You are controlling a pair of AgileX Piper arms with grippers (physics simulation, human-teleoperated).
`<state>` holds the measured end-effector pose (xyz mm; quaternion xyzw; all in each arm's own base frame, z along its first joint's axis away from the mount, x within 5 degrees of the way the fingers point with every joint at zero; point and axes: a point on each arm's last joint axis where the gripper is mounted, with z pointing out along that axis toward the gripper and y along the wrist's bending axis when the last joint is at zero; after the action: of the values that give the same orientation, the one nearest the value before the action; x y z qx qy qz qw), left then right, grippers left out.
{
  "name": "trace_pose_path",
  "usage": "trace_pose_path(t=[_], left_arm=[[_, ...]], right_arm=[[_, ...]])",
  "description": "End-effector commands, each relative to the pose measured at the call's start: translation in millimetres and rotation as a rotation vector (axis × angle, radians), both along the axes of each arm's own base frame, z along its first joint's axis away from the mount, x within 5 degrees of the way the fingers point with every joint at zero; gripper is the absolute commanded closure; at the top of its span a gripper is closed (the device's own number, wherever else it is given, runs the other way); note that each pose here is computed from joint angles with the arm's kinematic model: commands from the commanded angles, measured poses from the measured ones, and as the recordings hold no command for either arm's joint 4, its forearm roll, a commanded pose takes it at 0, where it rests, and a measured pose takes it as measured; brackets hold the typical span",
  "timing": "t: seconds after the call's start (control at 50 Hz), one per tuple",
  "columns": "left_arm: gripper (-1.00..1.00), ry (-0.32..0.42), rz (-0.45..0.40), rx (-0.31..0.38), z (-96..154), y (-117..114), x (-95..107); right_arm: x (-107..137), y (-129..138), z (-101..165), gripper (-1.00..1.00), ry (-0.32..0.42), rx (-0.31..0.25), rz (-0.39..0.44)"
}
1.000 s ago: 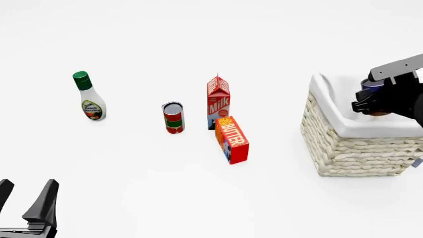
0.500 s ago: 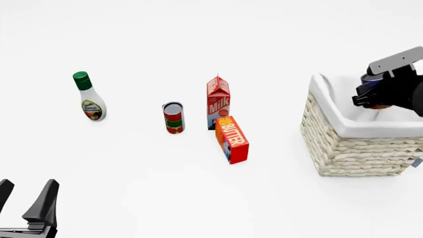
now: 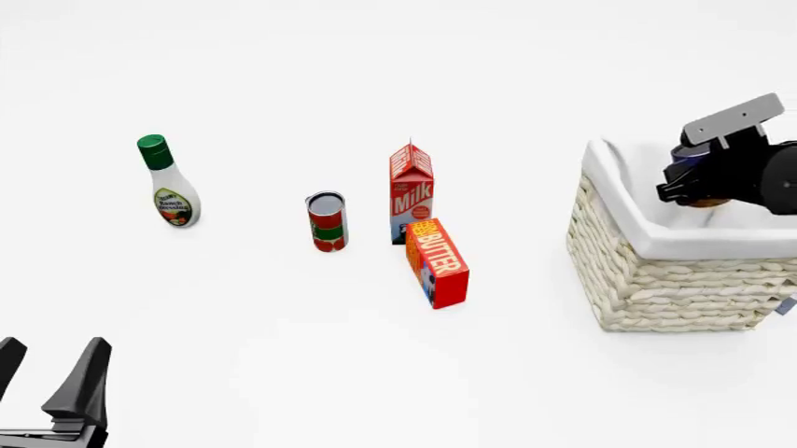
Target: Pick the alphabet soup and place it in the basket.
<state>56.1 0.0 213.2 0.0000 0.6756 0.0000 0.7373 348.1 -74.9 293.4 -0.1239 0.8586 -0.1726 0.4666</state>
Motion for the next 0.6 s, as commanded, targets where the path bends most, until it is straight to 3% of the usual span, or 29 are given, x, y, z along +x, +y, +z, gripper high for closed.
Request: trace_pose_path(t=[0.02,0.6], left_arm=[[-1.0,0.0,0.0,0.0,0,0,0],[-1.0,0.0,0.0,0.0,0,0,0]], right_arm=[[7,0,-6,1.0,-0.003,0.013,-0.005],[15,-5,-25,1.0,0.026,0.02,-0.013]])
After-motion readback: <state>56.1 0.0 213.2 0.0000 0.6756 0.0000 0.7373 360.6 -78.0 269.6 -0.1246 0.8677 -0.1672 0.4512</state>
